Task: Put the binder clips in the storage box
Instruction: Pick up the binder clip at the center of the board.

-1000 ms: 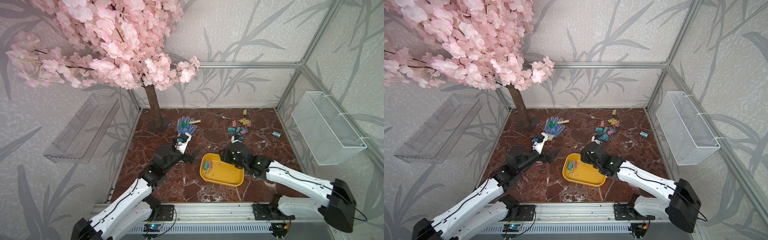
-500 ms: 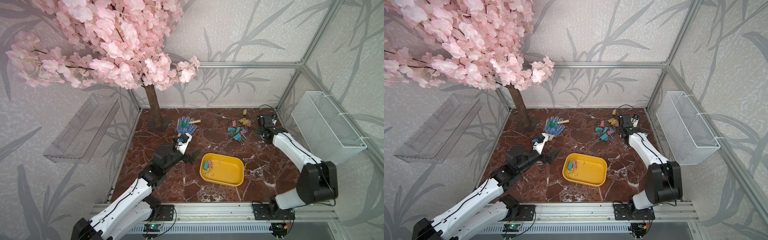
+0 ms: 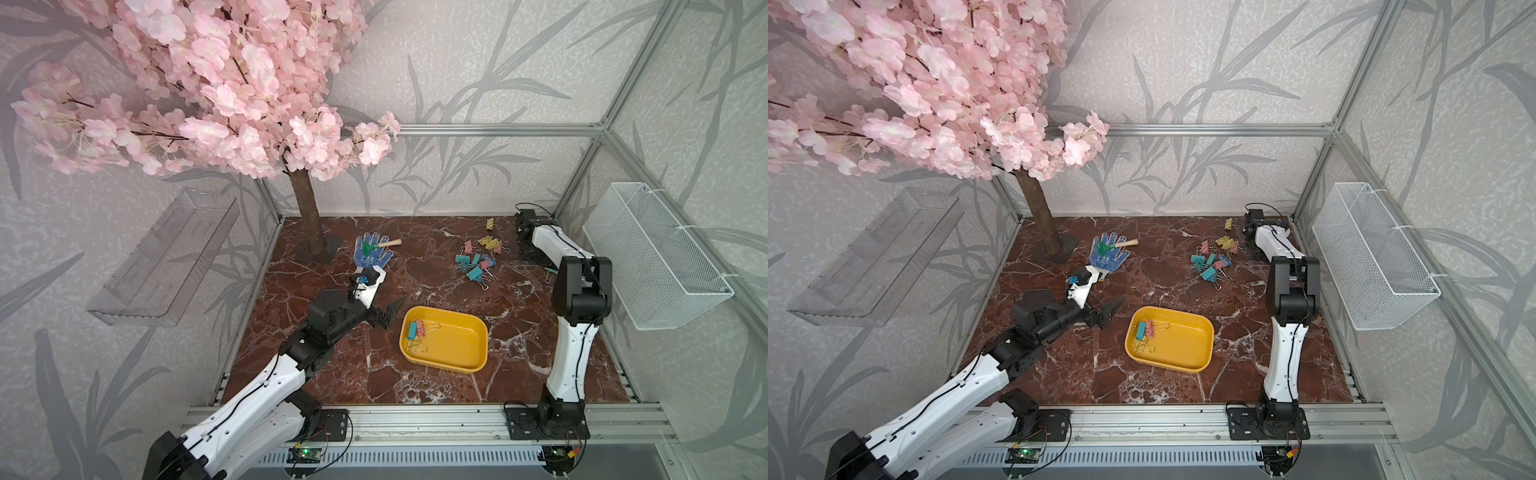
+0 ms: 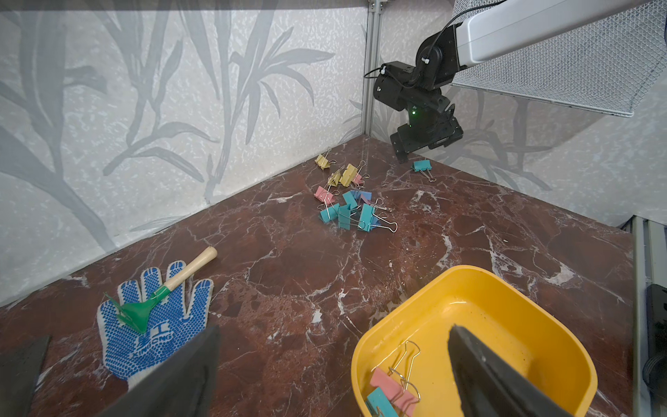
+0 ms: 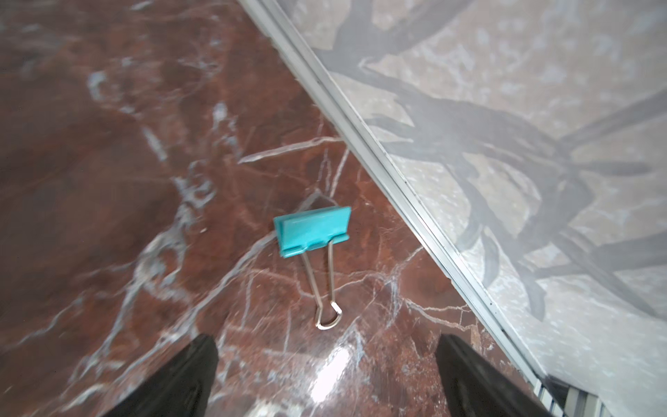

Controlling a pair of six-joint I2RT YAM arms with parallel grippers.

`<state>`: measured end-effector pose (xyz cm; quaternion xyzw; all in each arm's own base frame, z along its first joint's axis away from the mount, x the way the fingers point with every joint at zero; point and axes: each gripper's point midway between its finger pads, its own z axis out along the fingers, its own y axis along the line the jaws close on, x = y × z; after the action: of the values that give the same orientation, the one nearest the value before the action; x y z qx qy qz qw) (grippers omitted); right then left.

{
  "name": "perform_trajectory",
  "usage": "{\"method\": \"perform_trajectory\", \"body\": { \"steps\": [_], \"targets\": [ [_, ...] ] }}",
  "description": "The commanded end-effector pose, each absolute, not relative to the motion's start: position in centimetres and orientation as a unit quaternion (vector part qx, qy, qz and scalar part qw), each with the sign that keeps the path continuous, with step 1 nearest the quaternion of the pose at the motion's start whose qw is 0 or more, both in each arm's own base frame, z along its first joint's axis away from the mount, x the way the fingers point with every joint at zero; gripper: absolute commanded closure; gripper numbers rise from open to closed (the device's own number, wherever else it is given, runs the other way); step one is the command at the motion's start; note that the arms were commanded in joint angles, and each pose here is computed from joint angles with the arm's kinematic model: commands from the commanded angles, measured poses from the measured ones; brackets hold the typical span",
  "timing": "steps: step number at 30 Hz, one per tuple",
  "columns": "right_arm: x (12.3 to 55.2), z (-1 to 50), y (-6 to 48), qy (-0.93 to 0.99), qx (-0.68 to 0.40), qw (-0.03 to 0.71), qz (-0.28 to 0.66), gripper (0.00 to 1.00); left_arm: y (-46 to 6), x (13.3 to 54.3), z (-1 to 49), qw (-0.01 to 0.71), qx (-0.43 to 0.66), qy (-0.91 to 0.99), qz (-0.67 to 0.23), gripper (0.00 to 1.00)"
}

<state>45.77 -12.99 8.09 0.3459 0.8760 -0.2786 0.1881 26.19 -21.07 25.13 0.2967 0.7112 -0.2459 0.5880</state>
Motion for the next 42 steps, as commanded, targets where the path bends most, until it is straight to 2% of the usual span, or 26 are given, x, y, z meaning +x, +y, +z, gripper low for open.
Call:
{"method": "perform_trajectory", "body": {
  "steps": [1, 14, 18, 25, 34, 36, 42],
  "targets": [
    [45.3, 6.4, -13.4, 0.877, 0.387, 0.157, -0.236, 0.01, -21.6, 25.8, 25.0, 0.586, 0.301, 0.704, -0.264, 0.0],
    [45.1, 4.2, -16.3, 0.882, 0.453, 0.09, -0.092, 0.01, -21.6, 25.8, 24.9, 0.586, 0.302, 0.705, -0.261, 0.0],
    [45.0, 4.3, -17.8, 0.885, 0.451, 0.078, -0.086, 0.01, -21.6, 25.8, 24.9, 0.587, 0.302, 0.705, -0.26, 0.0],
    [46.7, 4.4, -18.8, 0.914, 0.395, 0.066, -0.067, 0.03, -21.5, 25.8, 24.9, 0.587, 0.304, 0.705, -0.258, 0.0],
    [47.3, 3.9, -17.6, 0.933, 0.357, 0.032, -0.033, 0.05, -21.4, 26.0, 24.7, 0.587, 0.303, 0.708, -0.25, 0.0],
    [47.2, 3.8, -17.2, 0.936, 0.35, 0.023, -0.024, 0.08, -21.3, 26.0, 24.6, 0.586, 0.302, 0.71, -0.248, 0.0],
    [46.4, 3.5, -16.5, 0.936, 0.351, 0.002, -0.009, 0.25, -21.2, 26.0, 24.9, 0.589, 0.301, 0.708, -0.247, 0.0]
  ]
}}
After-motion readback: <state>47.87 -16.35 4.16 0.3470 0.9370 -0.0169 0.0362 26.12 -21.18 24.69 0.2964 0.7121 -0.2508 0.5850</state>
